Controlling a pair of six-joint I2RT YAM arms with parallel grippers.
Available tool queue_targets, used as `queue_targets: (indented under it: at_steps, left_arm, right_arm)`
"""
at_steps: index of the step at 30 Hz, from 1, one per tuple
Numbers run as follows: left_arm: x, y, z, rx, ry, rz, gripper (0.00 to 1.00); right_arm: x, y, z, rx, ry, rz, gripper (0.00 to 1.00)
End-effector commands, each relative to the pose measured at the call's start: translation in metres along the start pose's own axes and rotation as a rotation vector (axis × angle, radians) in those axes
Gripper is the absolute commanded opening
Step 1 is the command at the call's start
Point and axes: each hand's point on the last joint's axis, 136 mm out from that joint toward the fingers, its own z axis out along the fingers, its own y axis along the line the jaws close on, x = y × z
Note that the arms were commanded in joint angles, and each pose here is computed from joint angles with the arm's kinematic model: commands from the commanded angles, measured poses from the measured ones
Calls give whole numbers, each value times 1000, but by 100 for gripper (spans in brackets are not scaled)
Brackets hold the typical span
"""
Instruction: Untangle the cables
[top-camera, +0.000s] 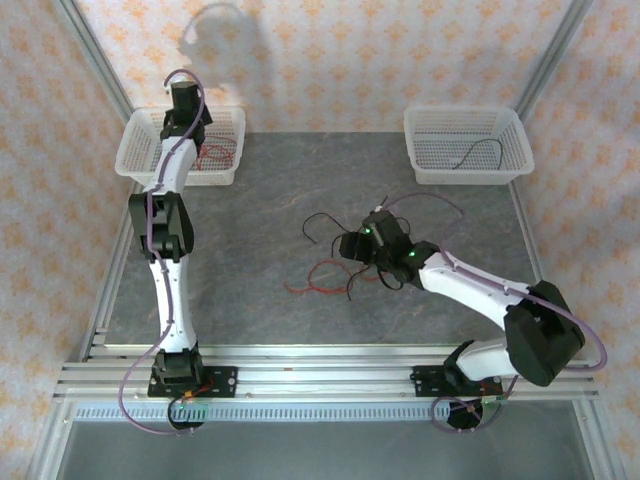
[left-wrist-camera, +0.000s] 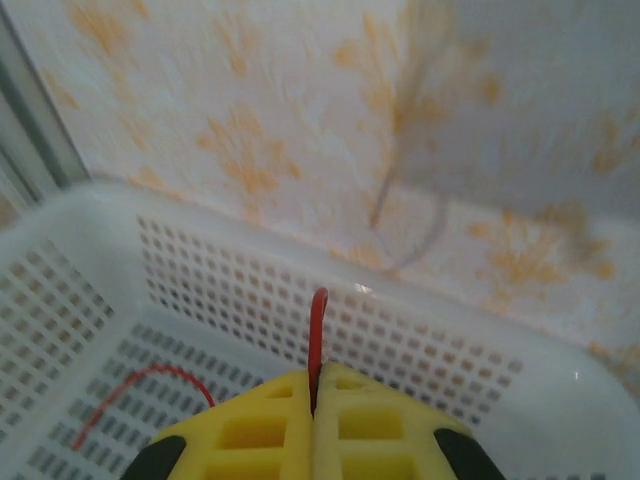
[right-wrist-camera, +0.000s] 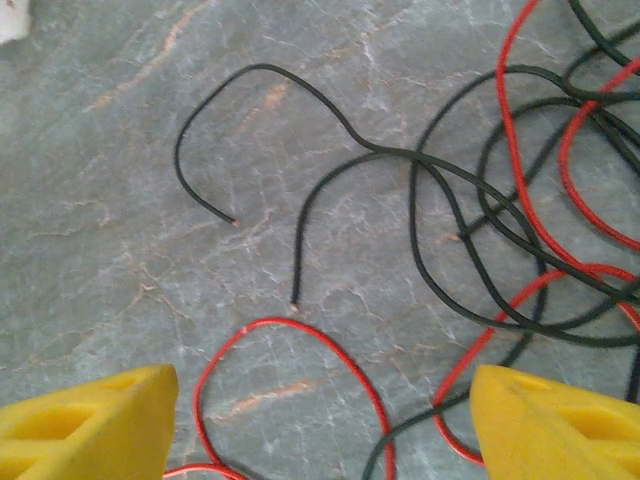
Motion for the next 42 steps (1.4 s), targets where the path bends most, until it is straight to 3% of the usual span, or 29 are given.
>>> queue_targets:
  at_steps: [1,7,13,17,27,33,37,42]
  left_arm:
    - [31,-2,7,42,138,-11,14]
    - [35,-7,8,83,159,-11,45]
    - [3,-7,-10,89,105,-4,84]
    - [-19,-6,-29,92,74,-14,99]
    - [-82,-18,-108,235,-65,-101,99]
    - [-115,-19,-177,309,-142,-137,99]
    - [-105,-17,-214,344,-119,-179,99]
    - [-67,-20,-249,374,-52,-200,99]
  right_arm:
    - [-1,-12,-13,70,-2,10,76]
    - [-1,-13,-17,73,-3,14,76]
    - [-2,-10,-17,72,1,11,76]
    - [-5,-15,-20,105,-6,8,76]
    - [-9,-33,-6,266,21,-21,71]
    - [-20,-16,10,253,50,-98,64]
    - [-25,-2,24,230,81,-159,63]
    - [-34,15,48,202,117,-300,60]
